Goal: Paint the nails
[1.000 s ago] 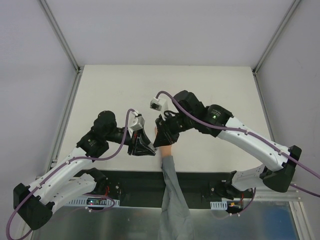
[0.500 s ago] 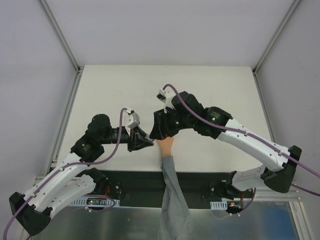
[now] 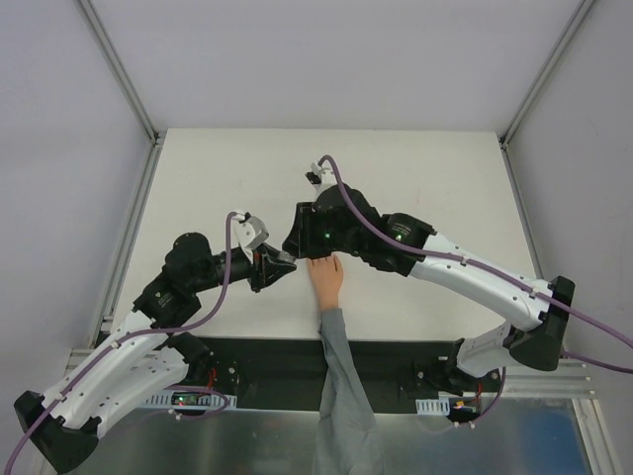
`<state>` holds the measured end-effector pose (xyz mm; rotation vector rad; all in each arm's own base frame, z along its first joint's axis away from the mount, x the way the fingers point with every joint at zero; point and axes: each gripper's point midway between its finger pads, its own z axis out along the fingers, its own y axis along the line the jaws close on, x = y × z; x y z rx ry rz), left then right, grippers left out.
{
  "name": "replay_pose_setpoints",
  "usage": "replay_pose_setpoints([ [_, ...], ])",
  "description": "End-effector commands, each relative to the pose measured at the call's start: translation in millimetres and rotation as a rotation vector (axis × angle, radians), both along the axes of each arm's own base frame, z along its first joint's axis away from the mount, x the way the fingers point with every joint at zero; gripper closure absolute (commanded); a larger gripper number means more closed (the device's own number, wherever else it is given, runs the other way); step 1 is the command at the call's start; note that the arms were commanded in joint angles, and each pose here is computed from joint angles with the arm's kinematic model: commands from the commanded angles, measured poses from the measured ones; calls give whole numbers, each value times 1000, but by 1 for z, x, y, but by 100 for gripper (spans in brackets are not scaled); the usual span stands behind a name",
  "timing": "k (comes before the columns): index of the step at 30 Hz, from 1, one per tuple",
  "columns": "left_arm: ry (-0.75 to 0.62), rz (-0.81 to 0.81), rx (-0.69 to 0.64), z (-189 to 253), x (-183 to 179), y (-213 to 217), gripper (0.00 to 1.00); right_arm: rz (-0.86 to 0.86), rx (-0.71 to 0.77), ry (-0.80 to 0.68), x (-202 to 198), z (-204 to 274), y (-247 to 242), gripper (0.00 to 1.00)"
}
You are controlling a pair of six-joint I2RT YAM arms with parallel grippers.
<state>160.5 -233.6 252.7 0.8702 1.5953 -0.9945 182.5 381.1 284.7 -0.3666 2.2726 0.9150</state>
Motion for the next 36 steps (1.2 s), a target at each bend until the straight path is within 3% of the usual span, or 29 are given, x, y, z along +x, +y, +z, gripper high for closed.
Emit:
replay_pose_setpoints([
  [1, -66, 64, -22, 12, 11, 4, 100, -52, 55, -56, 6, 25, 6, 71],
  [2, -65, 69, -20, 11, 12, 5, 100, -50, 50, -60, 6, 24, 5, 76],
  [6, -62, 74, -18, 10, 12, 5, 100, -54, 20, -78, 6, 20, 3, 78],
  [9, -43, 56, -27, 11, 9, 3, 100, -17, 22, -81, 2, 17, 6, 99],
  [11, -24, -13, -45, 14, -3, -2, 100, 56, 0, -129, -1, 12, 9, 99],
  [13, -15, -145, -72, 23, -26, -9, 100, 223, -59, -240, -10, -6, 5, 99],
  [14, -8, -201, -93, 27, -36, -11, 100, 293, 7, -336, -12, 5, 15, 99],
  [16, -44, -376, -152, 39, -66, -12, 100, 644, 107, -379, -56, -22, 16, 99],
  [17, -25, -416, -174, 43, -74, -12, 100, 730, 217, -440, -66, -9, 24, 99],
  [18, -73, -467, -207, 53, -81, -11, 100, 793, 243, -425, -72, -15, 20, 100],
  [23, 5, -595, -190, 46, -96, -9, 100, 905, 264, -364, -80, -20, 20, 100],
  [27, 13, -474, -165, 40, -74, -11, 100, 849, 262, -367, -76, -12, 17, 100],
  [30, -19, -318, -168, 38, -51, -8, 100, 684, 244, -350, -59, -2, 12, 99],
  [32, -38, -211, -164, 35, -36, -3, 100, 492, 173, -305, -34, -6, 4, 80],
  [33, -41, -110, -159, 33, -19, 1, 100, 410, 188, -253, -29, 4, 4, 65],
  [35, -30, -14, -136, 27, -3, 7, 100, 209, 127, -200, -10, -2, -7, 49],
  [36, -35, 40, -129, 27, 6, 10, 100, 137, 146, -150, -8, 3, -7, 48],
])
